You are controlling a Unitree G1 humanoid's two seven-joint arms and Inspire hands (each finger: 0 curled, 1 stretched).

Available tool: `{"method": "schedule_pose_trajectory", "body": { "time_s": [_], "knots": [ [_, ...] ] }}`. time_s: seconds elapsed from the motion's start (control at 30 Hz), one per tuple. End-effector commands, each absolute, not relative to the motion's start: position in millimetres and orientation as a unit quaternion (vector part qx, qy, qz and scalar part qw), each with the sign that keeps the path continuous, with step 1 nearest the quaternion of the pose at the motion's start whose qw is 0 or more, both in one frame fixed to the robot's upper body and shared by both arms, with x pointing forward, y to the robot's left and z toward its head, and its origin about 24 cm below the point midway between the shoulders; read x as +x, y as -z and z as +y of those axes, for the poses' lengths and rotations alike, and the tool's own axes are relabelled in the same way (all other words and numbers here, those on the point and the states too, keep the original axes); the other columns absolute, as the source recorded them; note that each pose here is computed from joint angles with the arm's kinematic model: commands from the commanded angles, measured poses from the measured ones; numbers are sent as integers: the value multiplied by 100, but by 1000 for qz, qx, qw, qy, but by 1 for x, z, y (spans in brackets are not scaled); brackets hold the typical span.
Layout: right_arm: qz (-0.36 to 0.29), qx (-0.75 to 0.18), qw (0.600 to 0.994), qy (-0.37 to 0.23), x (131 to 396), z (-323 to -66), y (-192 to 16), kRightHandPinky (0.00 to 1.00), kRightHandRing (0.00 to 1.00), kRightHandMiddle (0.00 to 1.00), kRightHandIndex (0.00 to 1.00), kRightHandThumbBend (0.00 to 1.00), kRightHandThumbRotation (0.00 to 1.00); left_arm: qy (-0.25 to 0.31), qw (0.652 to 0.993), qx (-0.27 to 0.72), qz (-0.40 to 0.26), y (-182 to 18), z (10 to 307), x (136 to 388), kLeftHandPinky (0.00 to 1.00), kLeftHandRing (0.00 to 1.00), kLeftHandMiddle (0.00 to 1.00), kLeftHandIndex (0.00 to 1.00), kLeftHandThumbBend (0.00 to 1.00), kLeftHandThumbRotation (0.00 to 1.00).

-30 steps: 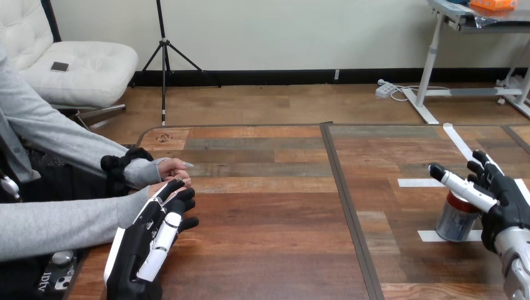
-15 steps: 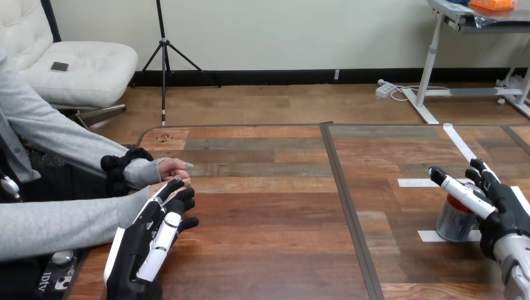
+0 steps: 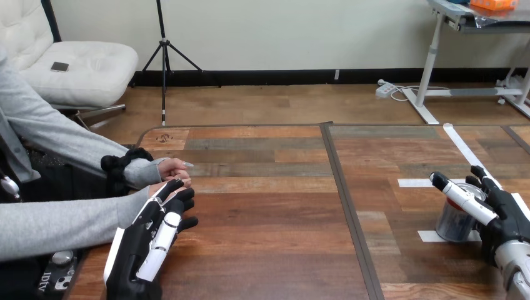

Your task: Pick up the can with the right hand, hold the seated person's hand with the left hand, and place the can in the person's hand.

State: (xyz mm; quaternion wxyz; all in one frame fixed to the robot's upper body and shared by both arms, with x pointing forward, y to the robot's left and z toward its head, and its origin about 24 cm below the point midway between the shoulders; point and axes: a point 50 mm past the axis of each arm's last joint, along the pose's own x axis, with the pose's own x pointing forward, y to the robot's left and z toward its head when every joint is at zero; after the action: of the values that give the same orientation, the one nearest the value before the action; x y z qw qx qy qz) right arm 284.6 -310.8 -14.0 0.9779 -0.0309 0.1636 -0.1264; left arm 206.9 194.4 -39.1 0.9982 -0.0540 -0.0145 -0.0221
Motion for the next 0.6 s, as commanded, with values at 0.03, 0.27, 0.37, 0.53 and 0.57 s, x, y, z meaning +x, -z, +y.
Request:
{"method": "schedule_pose_trajectory", "body": {
  "time_s": [0.03,0.27,0.37,0.53,0.57],
  "knots": [
    [136,-10,983,120,295,-305,5,100,100,99,99,100,28,33,996,-44,-67,18,194,227,74,83,81,84,42,64],
    [138,-7,983,122,294,-305,6,100,100,100,99,100,20,34,996,-45,-66,18,195,227,74,83,81,84,42,64],
    [139,-20,983,121,294,-305,6,100,100,99,99,100,19,34,996,-48,-65,18,195,227,74,84,81,84,42,64],
    [137,-9,983,122,293,-305,7,100,100,98,98,100,12,33,996,-49,-64,18,195,227,75,84,81,84,42,64],
    [137,-11,983,122,292,-306,7,100,100,98,98,100,11,33,996,-50,-64,18,195,227,75,84,81,84,42,64]
  ]
}}
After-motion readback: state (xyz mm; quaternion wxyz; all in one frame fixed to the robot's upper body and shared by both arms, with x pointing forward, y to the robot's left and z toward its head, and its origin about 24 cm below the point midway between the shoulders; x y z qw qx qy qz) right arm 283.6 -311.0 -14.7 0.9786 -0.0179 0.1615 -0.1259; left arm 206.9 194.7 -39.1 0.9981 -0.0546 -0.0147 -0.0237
